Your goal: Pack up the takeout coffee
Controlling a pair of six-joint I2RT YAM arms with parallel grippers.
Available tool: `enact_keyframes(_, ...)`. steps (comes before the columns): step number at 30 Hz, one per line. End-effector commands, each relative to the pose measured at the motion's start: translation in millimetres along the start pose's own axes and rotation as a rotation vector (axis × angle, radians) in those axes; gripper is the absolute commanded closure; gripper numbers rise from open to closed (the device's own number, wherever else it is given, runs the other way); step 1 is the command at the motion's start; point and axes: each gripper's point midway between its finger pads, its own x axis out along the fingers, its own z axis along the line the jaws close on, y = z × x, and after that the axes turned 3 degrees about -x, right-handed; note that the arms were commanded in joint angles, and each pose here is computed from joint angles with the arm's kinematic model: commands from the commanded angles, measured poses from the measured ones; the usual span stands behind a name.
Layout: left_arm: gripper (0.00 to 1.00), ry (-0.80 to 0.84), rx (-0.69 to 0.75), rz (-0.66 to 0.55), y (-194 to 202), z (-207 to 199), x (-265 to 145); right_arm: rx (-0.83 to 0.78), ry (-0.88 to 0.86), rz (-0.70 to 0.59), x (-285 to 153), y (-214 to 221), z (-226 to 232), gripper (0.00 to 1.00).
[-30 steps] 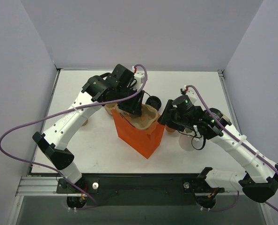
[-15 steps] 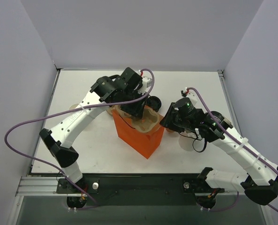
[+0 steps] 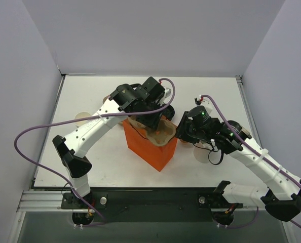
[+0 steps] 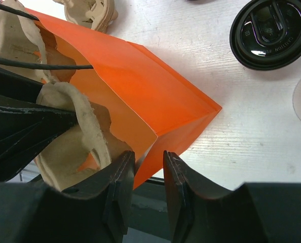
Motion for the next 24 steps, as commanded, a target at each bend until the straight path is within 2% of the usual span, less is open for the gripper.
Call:
enact_keyframes(1,0.62,-0.031,-0.039,0.030,5.5,0.4,-0.7,-0.009,-0.016,-0.014,-5.1,-0.2,-0.1,0.70)
enact_keyframes(8,0.62,-0.093,-0.053,0.079,14.7,10.0,9.5,-0.013,-0.009,-0.027,-6.1,-1.4,-4.0,0.70)
enact_keyframes(24,0.62,-0.172,-0.041,0.060,12.1,24.6,5.5,-0.013,-0.007,-0.037,-7.0,-3.3,-4.1,0.70)
